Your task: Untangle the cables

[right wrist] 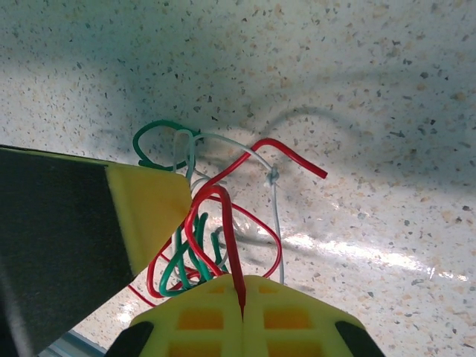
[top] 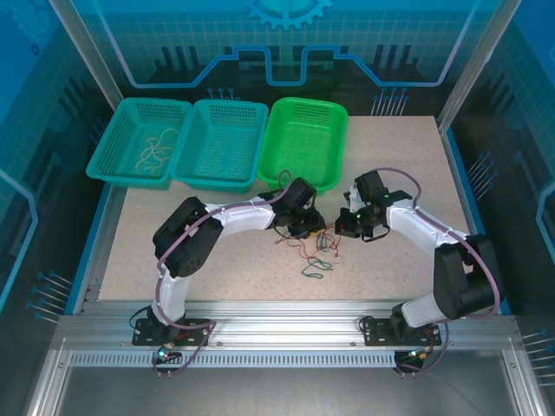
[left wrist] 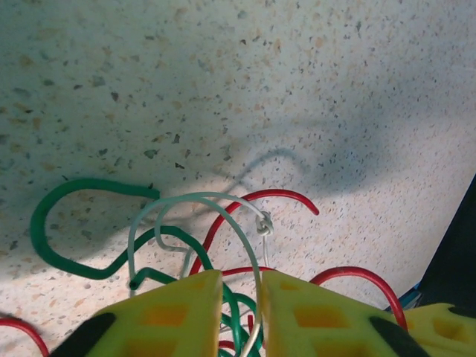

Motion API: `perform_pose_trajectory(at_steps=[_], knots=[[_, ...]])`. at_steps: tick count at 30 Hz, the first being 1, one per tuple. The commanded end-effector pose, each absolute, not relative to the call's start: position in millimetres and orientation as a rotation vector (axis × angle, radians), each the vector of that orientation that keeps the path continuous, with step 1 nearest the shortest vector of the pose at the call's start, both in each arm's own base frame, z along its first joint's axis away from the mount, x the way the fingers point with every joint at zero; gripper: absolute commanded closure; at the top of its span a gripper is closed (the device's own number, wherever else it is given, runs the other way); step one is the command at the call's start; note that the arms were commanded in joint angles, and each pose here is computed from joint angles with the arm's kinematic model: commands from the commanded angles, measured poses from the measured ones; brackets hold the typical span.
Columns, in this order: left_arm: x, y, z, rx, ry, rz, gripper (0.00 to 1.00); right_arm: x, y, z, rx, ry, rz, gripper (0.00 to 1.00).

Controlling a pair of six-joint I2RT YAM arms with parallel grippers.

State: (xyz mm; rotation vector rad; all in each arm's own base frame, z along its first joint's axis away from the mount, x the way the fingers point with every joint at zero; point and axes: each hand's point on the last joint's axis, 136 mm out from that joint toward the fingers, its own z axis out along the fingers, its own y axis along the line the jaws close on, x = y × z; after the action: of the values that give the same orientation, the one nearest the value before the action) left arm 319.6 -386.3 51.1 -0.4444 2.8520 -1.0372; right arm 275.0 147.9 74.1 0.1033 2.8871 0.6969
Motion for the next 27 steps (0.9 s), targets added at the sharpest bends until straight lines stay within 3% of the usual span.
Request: perform_pose_trajectory(at_steps=[1, 12, 17, 20, 27], knots=[[321, -390, 49, -0.43, 2.876, -1.043, 0.81, 277, 152, 77, 0.063, 2.887, 0.687, 1.0], [317, -393, 46, -0.409, 2.874, -1.086, 0.78, 276, 154, 70, 0.078, 2.895, 0.714, 1.0], [319, -395, 45, -0.393, 2.86, -1.102, 0.88, 273, 156, 65, 0.087, 2.916, 0.729, 1.0], [324, -401, 53, -0.358, 2.805, -1.165, 1.0, 272, 152, 64, 0.109, 2.917, 0.719, 1.0], [343, -391, 108, -0.366, 2.621, -1.289, 1.0, 263, 110, 57, 0.388, 2.895, 0.543, 1.0]])
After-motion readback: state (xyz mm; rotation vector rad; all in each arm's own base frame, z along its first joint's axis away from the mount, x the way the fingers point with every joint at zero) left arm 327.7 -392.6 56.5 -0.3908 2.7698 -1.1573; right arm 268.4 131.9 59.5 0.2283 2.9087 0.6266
